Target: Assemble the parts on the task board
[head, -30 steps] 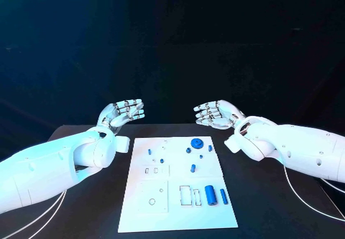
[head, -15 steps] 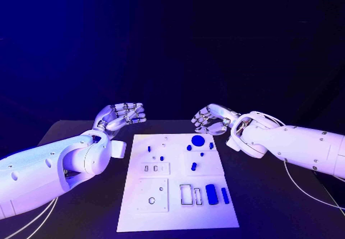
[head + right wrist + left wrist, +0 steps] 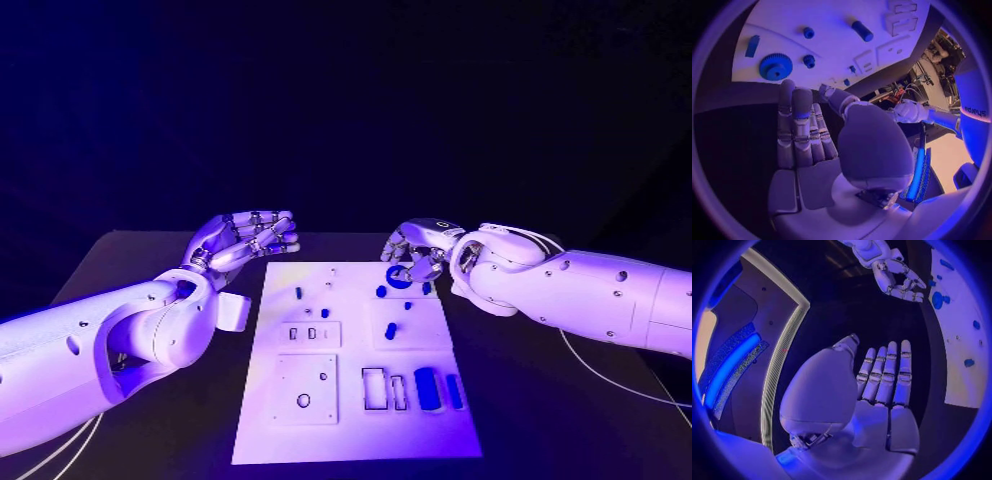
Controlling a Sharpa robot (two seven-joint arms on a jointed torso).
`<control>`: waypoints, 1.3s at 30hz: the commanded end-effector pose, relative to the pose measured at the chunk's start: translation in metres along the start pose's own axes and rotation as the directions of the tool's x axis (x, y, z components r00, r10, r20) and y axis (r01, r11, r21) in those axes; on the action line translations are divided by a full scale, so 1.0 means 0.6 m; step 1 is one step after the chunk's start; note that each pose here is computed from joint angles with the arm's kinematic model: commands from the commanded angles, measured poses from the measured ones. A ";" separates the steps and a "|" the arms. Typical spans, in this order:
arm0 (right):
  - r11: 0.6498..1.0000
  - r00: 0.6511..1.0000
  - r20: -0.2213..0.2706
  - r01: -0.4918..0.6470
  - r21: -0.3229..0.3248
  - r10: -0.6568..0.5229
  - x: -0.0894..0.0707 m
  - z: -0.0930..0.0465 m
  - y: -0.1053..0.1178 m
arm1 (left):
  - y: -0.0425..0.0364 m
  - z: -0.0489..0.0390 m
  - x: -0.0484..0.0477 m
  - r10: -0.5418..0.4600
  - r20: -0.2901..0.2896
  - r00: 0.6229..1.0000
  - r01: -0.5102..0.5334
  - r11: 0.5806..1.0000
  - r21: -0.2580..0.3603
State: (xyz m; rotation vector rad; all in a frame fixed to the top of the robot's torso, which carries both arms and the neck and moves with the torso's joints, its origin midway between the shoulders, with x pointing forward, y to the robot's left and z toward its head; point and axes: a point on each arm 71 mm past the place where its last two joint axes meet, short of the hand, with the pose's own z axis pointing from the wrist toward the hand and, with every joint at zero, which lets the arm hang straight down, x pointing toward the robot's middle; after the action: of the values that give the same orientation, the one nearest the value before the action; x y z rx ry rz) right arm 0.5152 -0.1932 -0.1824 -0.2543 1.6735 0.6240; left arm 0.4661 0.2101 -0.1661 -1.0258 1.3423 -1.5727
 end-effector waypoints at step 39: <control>0.995 0.986 -0.143 0.094 0.039 -0.088 0.045 0.019 0.004 | -0.006 -0.004 0.009 -0.037 -0.040 0.998 0.037 0.999 -0.008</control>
State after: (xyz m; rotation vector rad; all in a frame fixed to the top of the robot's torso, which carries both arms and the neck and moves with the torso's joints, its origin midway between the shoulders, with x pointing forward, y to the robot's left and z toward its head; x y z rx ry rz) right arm 0.5190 -0.1816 -0.2067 -0.3259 1.7829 0.5158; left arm 0.4617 0.2082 -0.1637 -1.0355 1.3595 -1.6014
